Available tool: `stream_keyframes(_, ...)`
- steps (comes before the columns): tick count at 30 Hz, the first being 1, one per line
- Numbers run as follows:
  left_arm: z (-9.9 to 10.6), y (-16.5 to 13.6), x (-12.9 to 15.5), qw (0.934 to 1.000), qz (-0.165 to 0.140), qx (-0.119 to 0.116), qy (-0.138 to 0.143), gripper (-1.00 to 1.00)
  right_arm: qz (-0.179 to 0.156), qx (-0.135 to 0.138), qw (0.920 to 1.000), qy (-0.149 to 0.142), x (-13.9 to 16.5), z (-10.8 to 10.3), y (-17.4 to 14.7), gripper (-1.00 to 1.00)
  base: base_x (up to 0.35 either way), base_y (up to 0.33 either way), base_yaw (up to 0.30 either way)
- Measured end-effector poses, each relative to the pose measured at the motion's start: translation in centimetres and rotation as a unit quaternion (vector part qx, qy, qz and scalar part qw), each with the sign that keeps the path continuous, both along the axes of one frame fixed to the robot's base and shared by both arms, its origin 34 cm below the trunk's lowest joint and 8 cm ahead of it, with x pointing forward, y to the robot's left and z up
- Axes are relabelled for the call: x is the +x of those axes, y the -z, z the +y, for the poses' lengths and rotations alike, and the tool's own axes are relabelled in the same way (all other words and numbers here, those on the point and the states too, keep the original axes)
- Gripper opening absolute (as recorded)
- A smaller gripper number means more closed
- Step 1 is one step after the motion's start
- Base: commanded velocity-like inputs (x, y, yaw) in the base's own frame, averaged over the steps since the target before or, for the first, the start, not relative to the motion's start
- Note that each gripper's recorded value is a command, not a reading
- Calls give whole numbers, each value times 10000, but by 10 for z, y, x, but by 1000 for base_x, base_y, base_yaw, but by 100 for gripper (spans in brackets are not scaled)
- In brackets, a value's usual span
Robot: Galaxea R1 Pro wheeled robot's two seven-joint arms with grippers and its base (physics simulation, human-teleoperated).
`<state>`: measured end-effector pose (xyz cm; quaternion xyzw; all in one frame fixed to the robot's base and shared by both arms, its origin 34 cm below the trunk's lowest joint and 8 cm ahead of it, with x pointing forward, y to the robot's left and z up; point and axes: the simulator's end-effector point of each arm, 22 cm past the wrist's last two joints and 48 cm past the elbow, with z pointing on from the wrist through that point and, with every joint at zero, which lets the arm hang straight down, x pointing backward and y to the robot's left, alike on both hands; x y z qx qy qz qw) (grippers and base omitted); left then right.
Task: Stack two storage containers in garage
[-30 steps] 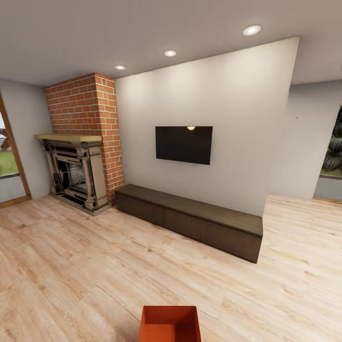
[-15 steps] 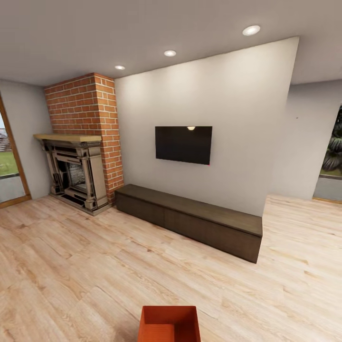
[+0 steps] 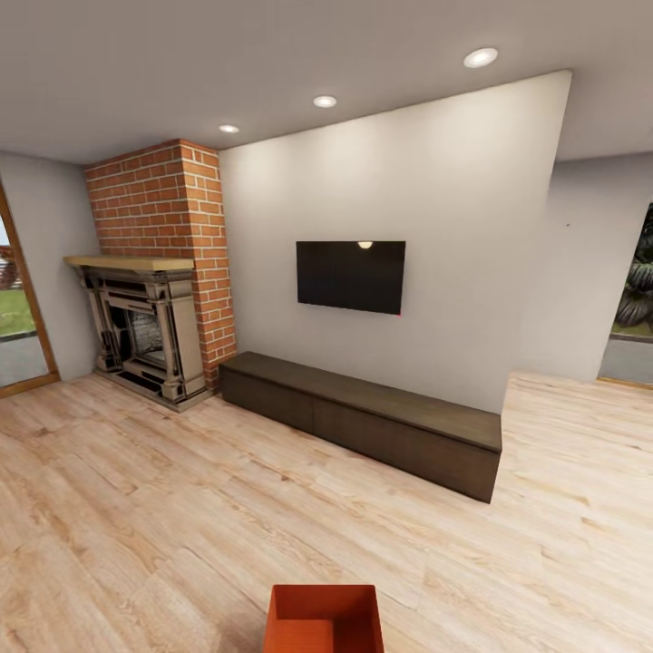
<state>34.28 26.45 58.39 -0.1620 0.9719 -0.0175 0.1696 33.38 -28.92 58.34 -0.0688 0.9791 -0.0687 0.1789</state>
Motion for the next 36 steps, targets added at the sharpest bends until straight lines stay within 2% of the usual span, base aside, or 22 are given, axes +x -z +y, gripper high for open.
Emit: stream_keyframes(36,1,0,0,10000,1,8,2,100,-6,32,10000,33,0,7,0,100,19,1,0)
